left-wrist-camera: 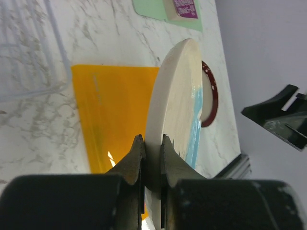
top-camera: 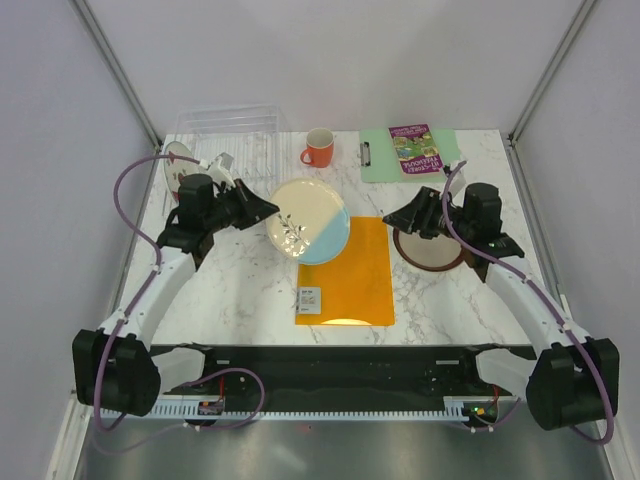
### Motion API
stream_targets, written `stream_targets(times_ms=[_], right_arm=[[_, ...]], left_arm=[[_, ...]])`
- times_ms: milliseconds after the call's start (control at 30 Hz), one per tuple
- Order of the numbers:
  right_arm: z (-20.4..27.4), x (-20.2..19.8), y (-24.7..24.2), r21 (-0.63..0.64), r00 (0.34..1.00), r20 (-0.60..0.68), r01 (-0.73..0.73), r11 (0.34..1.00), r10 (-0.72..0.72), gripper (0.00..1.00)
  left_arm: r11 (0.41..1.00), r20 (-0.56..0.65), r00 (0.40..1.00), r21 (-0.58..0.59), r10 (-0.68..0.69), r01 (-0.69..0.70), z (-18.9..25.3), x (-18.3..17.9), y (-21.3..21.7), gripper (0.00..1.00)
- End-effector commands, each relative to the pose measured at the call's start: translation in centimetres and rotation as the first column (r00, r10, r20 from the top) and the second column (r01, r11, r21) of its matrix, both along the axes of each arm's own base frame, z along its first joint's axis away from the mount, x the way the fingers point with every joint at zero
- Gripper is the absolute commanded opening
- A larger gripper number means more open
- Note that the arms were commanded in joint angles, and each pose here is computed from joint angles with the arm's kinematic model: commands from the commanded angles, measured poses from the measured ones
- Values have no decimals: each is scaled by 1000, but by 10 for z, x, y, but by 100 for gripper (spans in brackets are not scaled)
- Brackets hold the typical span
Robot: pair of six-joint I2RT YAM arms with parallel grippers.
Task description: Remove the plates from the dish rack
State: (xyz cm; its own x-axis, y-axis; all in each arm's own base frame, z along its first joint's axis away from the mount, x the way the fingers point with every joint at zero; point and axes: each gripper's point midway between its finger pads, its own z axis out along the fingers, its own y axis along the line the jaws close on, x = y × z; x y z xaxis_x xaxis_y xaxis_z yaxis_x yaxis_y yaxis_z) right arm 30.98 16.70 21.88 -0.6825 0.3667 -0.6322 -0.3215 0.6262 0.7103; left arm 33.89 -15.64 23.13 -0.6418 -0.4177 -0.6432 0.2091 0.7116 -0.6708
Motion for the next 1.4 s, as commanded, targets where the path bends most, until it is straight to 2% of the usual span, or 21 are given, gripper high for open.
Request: stream_targets(times_ms=[0, 433, 467, 533, 567, 633, 733, 767, 800, 833, 900, 967, 1000, 1033, 1067, 1167, 1367], right_arm=[[7, 3, 27, 61, 998, 39, -46, 997, 44, 68], [-10, -1, 71, 87, 991, 11, -134, 987, 133, 67], [-9, -2, 75, 95, 990, 17, -141, 985, 140, 60], [-11, -5, 76, 103, 989, 14, -146, 984, 146, 39], [-10, -6, 76, 109, 988, 22, -155, 982, 154, 18], [-8, -7, 76, 108, 988, 30, -155, 982, 153, 0], [0, -4, 70, 79, 991, 59, -122, 989, 118, 0], [-5, -4, 65, 56, 995, 37, -98, 994, 96, 0], [4, 3, 56, 20, 996, 80, -43, 999, 41, 0], [0, 3, 48, -11, 998, 57, -10, 1000, 10, 0], [14, 11, 28, -56, 991, 112, 82, 995, -76, 0], [15, 17, 3, -81, 982, 103, 165, 983, -157, 0], [23, 19, -10, -85, 972, 127, 209, 974, -197, 0], [22, 23, -29, -98, 961, 118, 262, 960, -250, 0], [24, 25, -40, -99, 952, 121, 293, 951, -280, 0], [21, 30, -75, -124, 925, 118, 375, 919, -361, 0], [-7, 41, -120, -188, 879, 65, 476, 859, -473, 0]], left_arm=[[938, 290, 947, -267, -139, 220, 99, -17, -46, 2], [895, 261, 940, -330, -219, 300, 82, -33, -89, 2], [892, 259, 940, -335, -221, 302, 80, -33, -91, 2], [889, 251, 941, -341, -226, 305, 77, -34, -94, 2], [889, 246, 943, -346, -223, 300, 74, -33, -94, 2], [891, 236, 946, -347, -221, 294, 69, -33, -94, 2], [896, 219, 951, -341, -219, 285, 60, -33, -94, 3], [901, 215, 952, -331, -217, 280, 57, -31, -93, 9], [909, 187, 958, -319, -218, 269, 48, -31, -93, 25], [920, 195, 956, -286, -220, 270, 45, -30, -91, 35], [951, 134, 974, -226, -184, 211, 27, -26, -83, 56], [982, 147, 983, -137, -113, 134, 21, -19, -68, 62], [991, 113, 990, -92, -87, 97, 10, -21, -60, 68], [996, 137, 988, -36, -72, 77, 8, -20, -53, 81], [1000, 145, 989, 8, -13, 12, 5, -15, -41, 82], [992, 185, 982, 104, 45, -65, 8, -21, -18, 83], [974, 286, 951, 153, 119, -168, 30, -41, 13, 84]])
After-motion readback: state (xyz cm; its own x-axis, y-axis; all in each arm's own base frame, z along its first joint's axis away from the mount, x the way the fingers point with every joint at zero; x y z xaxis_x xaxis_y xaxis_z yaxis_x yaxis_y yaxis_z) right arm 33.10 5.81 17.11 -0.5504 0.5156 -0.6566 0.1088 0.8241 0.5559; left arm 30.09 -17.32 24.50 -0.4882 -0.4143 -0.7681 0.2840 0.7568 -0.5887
